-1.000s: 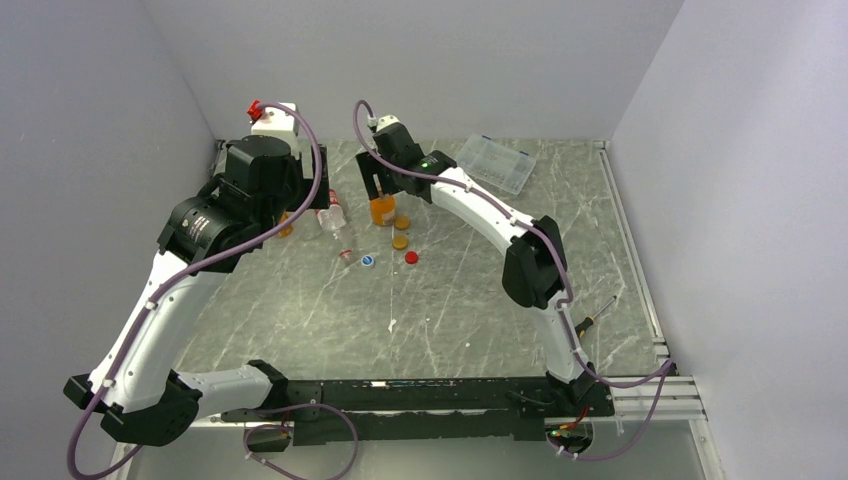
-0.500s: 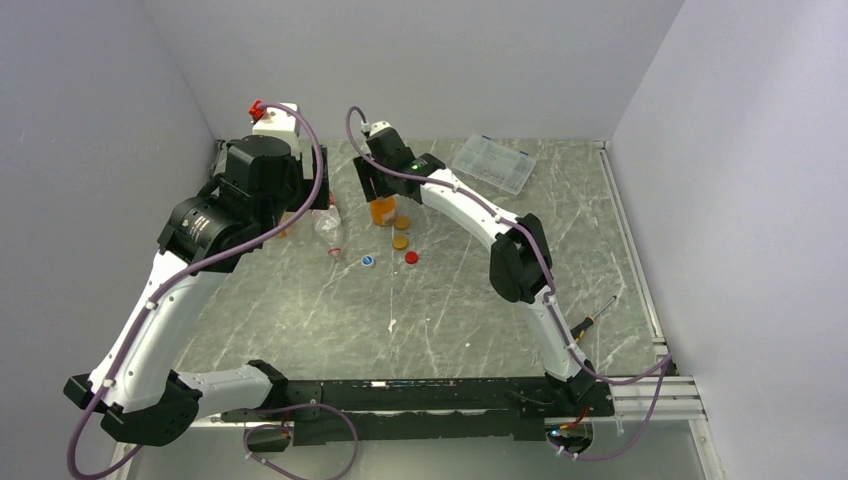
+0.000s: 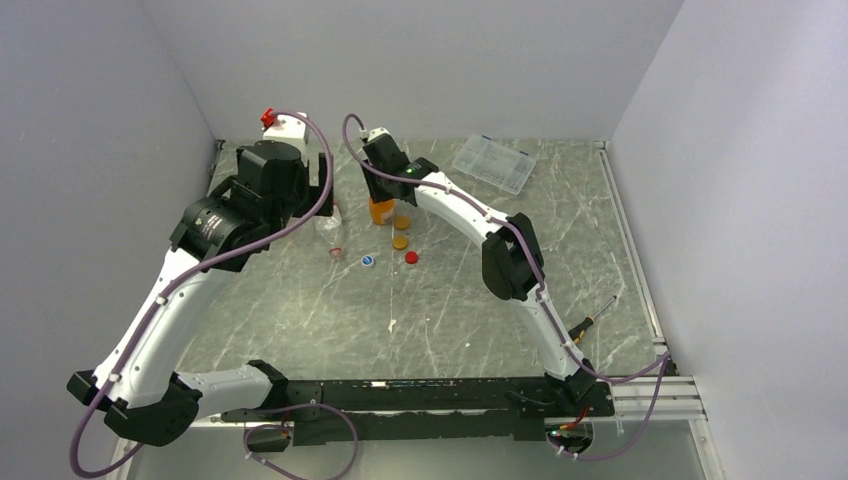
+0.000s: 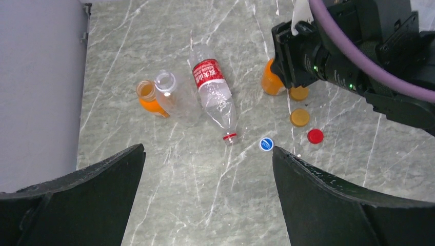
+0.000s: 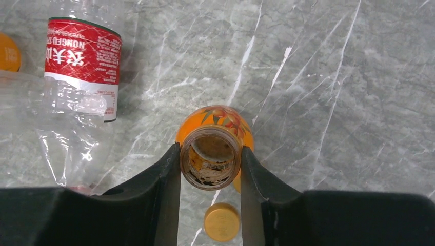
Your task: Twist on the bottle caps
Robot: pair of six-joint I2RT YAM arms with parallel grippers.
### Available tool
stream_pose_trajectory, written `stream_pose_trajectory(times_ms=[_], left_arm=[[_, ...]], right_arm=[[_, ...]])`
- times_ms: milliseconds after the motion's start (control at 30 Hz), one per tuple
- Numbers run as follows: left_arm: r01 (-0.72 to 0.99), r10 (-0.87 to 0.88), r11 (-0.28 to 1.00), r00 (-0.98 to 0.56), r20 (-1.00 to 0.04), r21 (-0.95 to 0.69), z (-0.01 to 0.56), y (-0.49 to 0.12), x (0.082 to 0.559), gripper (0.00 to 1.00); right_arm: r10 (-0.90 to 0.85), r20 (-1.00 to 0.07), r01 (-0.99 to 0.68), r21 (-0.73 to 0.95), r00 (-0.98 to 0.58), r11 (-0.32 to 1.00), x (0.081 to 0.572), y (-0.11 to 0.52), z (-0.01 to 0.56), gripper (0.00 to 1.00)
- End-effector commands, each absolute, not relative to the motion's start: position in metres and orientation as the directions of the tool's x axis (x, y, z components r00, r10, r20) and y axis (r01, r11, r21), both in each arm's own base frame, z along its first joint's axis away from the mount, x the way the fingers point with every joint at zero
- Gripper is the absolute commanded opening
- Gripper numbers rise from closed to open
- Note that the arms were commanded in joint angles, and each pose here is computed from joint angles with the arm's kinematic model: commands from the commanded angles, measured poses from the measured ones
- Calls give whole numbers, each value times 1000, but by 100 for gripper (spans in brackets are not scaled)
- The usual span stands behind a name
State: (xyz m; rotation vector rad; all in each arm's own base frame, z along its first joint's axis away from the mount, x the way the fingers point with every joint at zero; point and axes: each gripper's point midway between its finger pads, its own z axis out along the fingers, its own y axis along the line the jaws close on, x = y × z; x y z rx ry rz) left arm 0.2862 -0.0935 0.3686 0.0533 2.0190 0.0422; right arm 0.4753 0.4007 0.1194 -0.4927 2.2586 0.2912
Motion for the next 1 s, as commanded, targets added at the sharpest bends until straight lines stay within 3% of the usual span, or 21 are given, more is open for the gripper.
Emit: stream_pose_trajectory(times_ms=[0, 267, 533, 767, 967], left_arm=[[59, 58, 998, -409, -911, 37, 369, -99, 288, 99], [297, 108, 955, -392, -914, -14, 338, -148, 295, 99], [530, 164, 848, -236, -958, 15, 324, -189, 297, 99], [804, 245, 578, -10, -970, 138, 325, -234, 269, 99], [893, 231, 430, 32, -972, 131, 319, -255, 252, 99]], right_arm=[[-212, -797, -423, 59, -565, 904, 484, 404, 155, 25], [-124, -817, -422, 155, -563, 893, 457, 375, 236, 14], [0, -725, -427, 405, -689, 808, 398, 330, 276, 10], [21, -695, -489, 527, -718, 695, 336, 309, 300, 11], [63, -713, -530, 573, -698, 626, 305, 293, 328, 11]])
